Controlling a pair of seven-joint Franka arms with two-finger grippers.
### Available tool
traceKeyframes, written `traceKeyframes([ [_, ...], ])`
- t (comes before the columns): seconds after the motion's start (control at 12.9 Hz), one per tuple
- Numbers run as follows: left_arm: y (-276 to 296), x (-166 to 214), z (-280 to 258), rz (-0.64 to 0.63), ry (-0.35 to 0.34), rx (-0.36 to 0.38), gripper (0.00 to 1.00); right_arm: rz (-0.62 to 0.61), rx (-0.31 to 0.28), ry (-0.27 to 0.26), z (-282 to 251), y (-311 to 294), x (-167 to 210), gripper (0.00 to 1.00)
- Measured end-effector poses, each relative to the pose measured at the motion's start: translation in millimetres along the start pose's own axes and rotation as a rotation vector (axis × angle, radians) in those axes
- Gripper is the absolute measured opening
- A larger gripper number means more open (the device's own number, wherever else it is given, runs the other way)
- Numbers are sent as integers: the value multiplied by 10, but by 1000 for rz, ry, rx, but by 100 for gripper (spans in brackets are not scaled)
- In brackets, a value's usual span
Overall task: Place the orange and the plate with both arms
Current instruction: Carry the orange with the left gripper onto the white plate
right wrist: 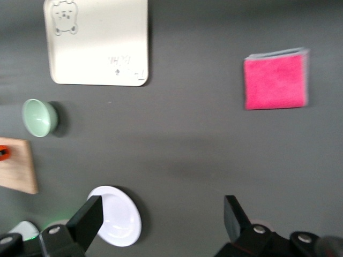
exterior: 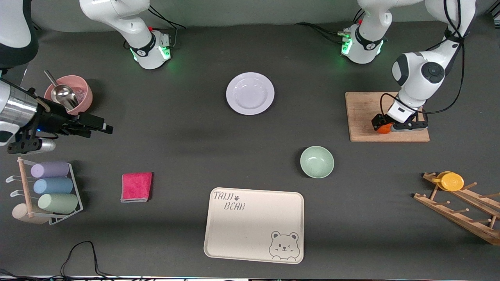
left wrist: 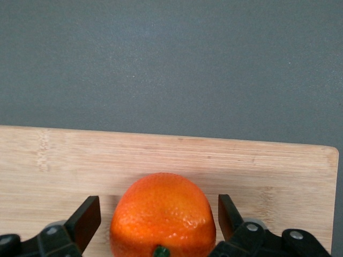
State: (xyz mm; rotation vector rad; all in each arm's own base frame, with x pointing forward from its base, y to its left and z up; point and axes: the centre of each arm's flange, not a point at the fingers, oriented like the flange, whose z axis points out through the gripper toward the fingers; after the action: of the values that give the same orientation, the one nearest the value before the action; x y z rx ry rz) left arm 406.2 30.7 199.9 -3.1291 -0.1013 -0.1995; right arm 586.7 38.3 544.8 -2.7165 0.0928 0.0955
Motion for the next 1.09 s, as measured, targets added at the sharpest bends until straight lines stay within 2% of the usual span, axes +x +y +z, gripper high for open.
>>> traceKeyframes([
  [0.16, 3, 10, -17, -1, 4, 0, 74, 51, 102, -9, 141, 91, 11, 100],
  [0.31, 30, 10, -52, 6, -16, -1, 72, 87, 142, -10, 311, 236, 17, 100],
  [0.47, 241, 67, -250, 45, -59, -3, 72, 97, 197, -32, 489, 339, -9, 100],
  [0.7, 1319, 209, -1082, 53, -144, 14, 72, 105, 308, -57, 826, 748, -56, 100],
  [0.93, 2733, 67, -2156, 9, -149, 28, 72, 120, 323, -72, 1004, 946, -78, 100],
  [1.09, 3538, -221, -2496, -42, -139, -16, 72, 123, 322, -81, 1057, 946, -77, 100],
])
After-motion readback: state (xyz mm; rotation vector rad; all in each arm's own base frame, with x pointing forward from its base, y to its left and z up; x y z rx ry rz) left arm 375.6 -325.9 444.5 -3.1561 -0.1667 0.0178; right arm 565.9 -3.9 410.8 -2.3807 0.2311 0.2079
